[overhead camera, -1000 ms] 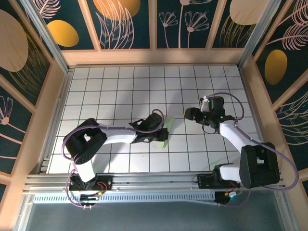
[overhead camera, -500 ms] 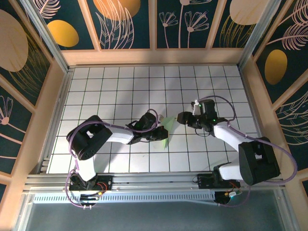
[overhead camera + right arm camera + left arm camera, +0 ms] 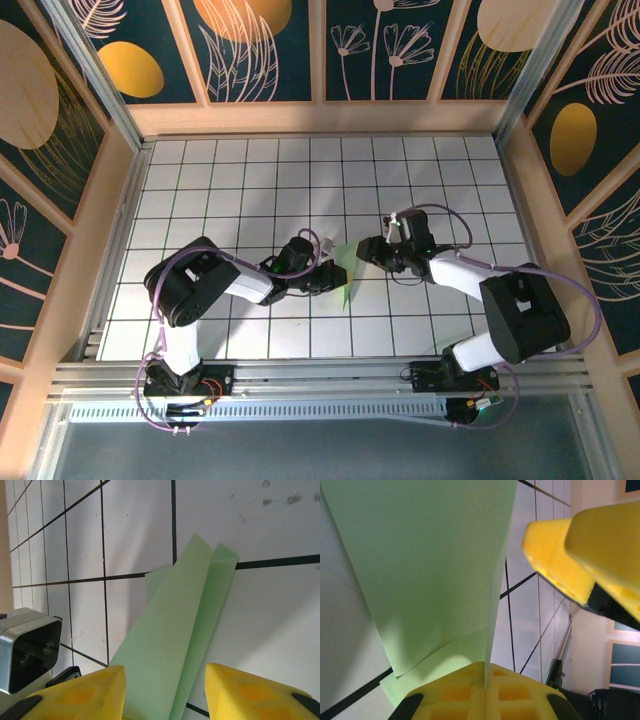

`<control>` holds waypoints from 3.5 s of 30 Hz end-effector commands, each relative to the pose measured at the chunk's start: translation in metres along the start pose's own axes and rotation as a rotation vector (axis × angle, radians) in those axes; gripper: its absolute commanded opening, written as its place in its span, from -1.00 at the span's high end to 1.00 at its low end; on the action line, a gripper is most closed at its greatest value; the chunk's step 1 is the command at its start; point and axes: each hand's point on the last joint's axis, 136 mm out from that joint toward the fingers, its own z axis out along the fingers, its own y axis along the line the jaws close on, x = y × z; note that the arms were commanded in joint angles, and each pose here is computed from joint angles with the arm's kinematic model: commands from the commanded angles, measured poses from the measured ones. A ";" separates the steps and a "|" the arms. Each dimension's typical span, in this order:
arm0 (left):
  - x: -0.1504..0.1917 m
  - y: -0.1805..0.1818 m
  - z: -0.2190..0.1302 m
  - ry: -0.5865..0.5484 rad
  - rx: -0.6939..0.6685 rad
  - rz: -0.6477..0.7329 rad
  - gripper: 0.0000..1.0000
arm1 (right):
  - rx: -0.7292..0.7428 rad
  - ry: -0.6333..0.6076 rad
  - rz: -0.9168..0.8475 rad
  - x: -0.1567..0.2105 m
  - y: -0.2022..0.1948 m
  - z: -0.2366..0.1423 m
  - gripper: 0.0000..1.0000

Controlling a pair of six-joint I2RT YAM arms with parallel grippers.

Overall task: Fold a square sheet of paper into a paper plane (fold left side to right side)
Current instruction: Fold the wing for the fifth time at the center of the table.

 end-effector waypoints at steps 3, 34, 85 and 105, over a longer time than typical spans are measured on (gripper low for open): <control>0.000 -0.004 0.002 0.012 0.071 -0.030 1.00 | 0.011 0.003 0.009 0.003 0.001 0.009 0.10; 0.000 0.004 0.004 0.001 0.075 -0.063 1.00 | 0.012 0.038 0.028 0.015 -0.002 0.030 0.13; -0.016 0.034 -0.008 -0.046 -0.051 -0.047 0.89 | 0.120 0.095 0.033 0.028 -0.023 0.044 0.15; -0.003 0.042 -0.008 -0.023 -0.069 -0.054 1.00 | 0.064 0.086 0.041 0.023 -0.010 0.045 0.15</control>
